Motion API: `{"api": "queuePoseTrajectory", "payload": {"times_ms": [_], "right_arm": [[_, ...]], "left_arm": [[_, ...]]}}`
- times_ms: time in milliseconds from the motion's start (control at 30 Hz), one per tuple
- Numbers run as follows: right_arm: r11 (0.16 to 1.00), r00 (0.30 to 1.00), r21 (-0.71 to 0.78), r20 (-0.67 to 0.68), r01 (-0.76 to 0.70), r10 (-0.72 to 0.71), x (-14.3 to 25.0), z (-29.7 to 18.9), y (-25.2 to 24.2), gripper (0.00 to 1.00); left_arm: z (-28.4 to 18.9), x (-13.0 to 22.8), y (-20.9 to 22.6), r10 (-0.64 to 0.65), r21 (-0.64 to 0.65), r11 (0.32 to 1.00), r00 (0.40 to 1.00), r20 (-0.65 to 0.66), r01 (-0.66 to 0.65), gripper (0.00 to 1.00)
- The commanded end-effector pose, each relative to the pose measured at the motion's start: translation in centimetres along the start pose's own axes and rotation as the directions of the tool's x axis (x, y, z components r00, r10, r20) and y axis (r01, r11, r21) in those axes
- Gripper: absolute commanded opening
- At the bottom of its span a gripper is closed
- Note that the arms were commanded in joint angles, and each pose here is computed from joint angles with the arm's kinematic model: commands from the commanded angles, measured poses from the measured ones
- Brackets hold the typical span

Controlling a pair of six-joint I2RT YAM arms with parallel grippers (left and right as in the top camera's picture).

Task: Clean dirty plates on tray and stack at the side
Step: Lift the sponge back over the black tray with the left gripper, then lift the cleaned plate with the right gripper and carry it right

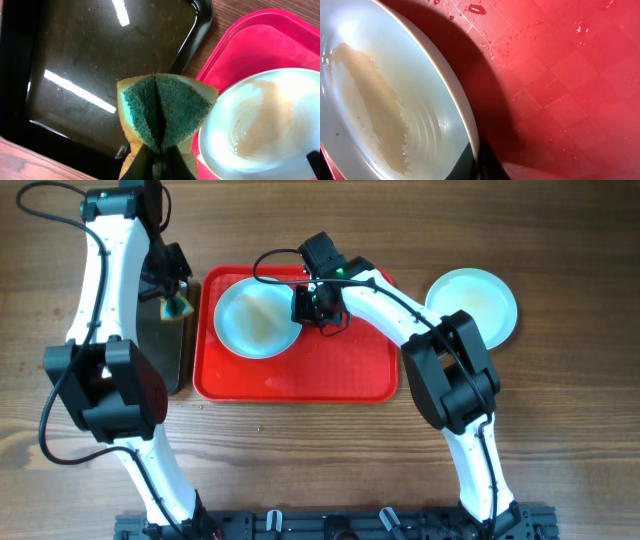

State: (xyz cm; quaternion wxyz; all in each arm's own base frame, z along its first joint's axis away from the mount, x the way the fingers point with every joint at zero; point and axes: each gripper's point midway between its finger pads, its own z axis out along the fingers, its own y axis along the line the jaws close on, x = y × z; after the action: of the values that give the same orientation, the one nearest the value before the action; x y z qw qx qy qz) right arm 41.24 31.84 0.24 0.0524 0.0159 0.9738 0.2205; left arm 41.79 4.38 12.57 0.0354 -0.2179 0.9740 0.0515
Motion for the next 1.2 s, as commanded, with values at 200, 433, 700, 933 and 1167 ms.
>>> {"api": "queuePoseTrajectory", "payload": {"times_ms": [200, 433, 700, 933, 1167], "right_arm": [[0.992, 0.98, 0.1, 0.174, 0.082, -0.099, -3.4, -7.0, -1.0, 0.04], [0.788, 0.847, 0.604, 0.352, 0.118, -0.397, -5.5, -16.6, -3.8, 0.04], [0.507, 0.719, 0.861, 0.336, 0.026, -0.608, -3.5, -20.4, -1.7, 0.04], [0.287, 0.526, 0.944, 0.33, -0.165, -0.784, -0.8, -25.3, 3.2, 0.04], [0.23, 0.447, 0.944, 0.317, -0.237, -0.837, 0.9, -26.9, 5.5, 0.04]], "left_arm": [[-0.3, -0.6, -0.5, 0.012, 0.028, 1.0, 1.0, 0.019, -0.012, 0.04], [-0.3, -0.8, -0.6, 0.011, 0.031, 0.999, 1.0, 0.027, -0.012, 0.04], [-0.3, -0.8, -0.6, 0.011, 0.031, 0.999, 1.0, 0.027, -0.012, 0.04], [-0.3, -0.8, -0.6, 0.011, 0.031, 0.999, 1.0, 0.026, -0.012, 0.04], [-0.3, -0.8, -0.6, 0.01, 0.031, 0.999, 1.0, 0.026, -0.011, 0.04]]}}
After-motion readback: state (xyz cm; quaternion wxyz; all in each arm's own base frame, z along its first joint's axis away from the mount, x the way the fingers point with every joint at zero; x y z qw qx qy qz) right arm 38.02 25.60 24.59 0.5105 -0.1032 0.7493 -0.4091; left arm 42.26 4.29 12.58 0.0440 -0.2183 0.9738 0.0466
